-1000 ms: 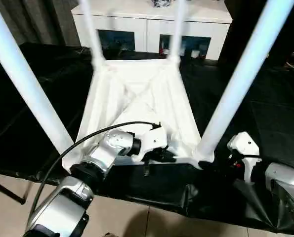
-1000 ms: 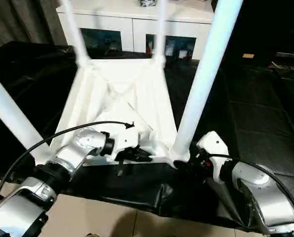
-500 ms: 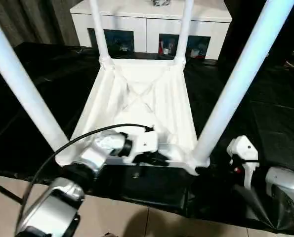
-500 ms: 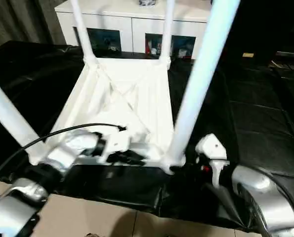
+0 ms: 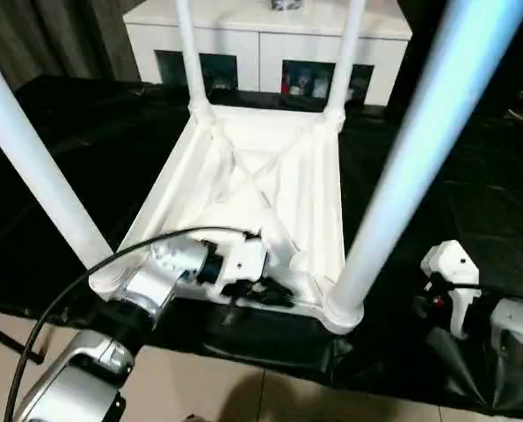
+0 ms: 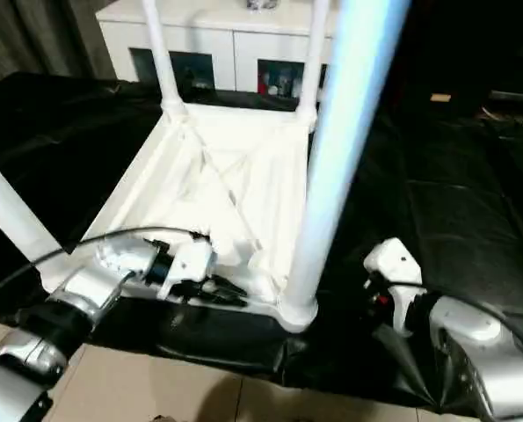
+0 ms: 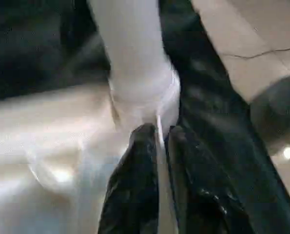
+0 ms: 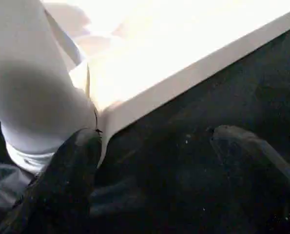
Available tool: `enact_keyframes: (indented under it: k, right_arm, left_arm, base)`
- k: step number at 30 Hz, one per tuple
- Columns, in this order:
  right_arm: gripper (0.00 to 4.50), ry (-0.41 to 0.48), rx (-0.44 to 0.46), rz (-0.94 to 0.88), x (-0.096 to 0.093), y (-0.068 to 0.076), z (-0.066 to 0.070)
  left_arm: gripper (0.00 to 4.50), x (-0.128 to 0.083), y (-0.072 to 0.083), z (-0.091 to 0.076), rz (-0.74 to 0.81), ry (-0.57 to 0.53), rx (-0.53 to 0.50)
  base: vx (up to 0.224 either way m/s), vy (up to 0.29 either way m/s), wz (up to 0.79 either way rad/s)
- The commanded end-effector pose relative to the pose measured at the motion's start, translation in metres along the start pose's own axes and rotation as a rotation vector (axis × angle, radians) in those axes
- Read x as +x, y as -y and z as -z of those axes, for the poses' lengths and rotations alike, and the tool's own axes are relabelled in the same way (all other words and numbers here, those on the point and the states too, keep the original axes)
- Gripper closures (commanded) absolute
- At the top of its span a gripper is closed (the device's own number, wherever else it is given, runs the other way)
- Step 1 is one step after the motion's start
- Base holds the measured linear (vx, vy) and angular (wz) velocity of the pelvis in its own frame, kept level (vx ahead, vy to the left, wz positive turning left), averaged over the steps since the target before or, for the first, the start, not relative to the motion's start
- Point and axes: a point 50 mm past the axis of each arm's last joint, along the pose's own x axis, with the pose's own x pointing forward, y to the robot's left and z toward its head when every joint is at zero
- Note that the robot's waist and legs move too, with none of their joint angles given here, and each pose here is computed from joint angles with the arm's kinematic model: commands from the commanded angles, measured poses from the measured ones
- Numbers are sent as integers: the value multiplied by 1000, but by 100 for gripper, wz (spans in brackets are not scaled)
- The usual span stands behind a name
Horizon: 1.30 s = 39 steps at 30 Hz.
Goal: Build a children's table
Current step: Rotate leg to tighten
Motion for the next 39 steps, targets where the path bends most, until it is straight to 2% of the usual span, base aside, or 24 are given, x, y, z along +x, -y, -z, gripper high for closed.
enact_keyframes:
  k: [1, 4, 5, 6, 7, 9, 11, 13, 17, 20, 22, 23, 25, 27, 28, 31, 36, 39]
  right_arm:
    - [51, 19, 0, 14, -1, -2, -3]
    - [51, 26, 7, 22, -1, -3, -2]
    - [51, 41, 11, 39, -2, -4, -4]
    - [51, 43, 11, 40, -2, -4, -4]
    - [51, 65, 15, 56, -3, -6, -7]
    - [51, 90, 24, 91, -4, -6, -9]
    - [51, 128, 49, 144, -4, -7, -11]
    - [51, 174, 100, 241, -4, -7, -12]
    - [51, 209, 213, 410, -1, -9, -5]
    - [51, 228, 251, 444, -1, -12, -3]
    - [51, 245, 257, 417, 0, -21, -4]
    - [51, 239, 245, 356, 0, -30, -5]
    - [51, 228, 222, 333, -1, -34, -4]
    - [51, 223, 194, 324, -3, -34, -5]
    - [51, 212, 173, 350, -3, -31, -5]
    - [51, 216, 170, 380, -3, -27, -6]
    - [51, 219, 225, 553, 4, -14, -6]
    - [51, 220, 256, 577, 9, -13, -7]
  left_arm:
    - [354, -15, 1, -7, -45, 22, 8]
    - [346, -19, 2, -10, -90, 31, 33]
    - [328, -26, 1, -17, -188, 74, 26]
    - [316, -27, 1, -17, -197, 78, 25]
    - [316, -34, 4, -23, -291, 134, -26]
    - [316, -39, 7, -23, -428, 202, -129]
    - [316, -43, 10, -16, -596, 246, -250]
    - [316, -47, 12, -4, -818, 239, -306]
    - [316, -47, 26, 21, -1138, 164, -447]
    - [316, -53, 32, 22, -1275, 147, -438]
    - [316, -58, 42, 14, -1380, 202, -429]
    - [316, -59, 56, 1, -1404, 296, -406]
    - [316, -57, 68, -10, -1383, 349, -377]
    - [316, -54, 78, -13, -1363, 351, -372]
    - [316, -49, 85, -9, -1347, 296, -397]
    - [316, -46, 85, -5, -1341, 234, -396]
    - [316, -51, 69, 5, -1423, 151, -427]
    - [316, -56, 62, 8, -1435, 136, -443]
  base:
    - [0, 0, 0]
    - [0, 0, 0]
    - [0, 0, 0]
    - [0, 0, 0]
    - [0, 0, 0]
    - [0, 0, 0]
    - [0, 0, 0]
    - [0, 0, 0]
    - [0, 0, 0]
    - [0, 0, 0]
    - [0, 0, 0]
    - [0, 0, 0]
    - [0, 0, 0]
    - [0, 0, 0]
    - [0, 0, 0]
    - [0, 0, 0]
    - [0, 0, 0]
    - [0, 0, 0]
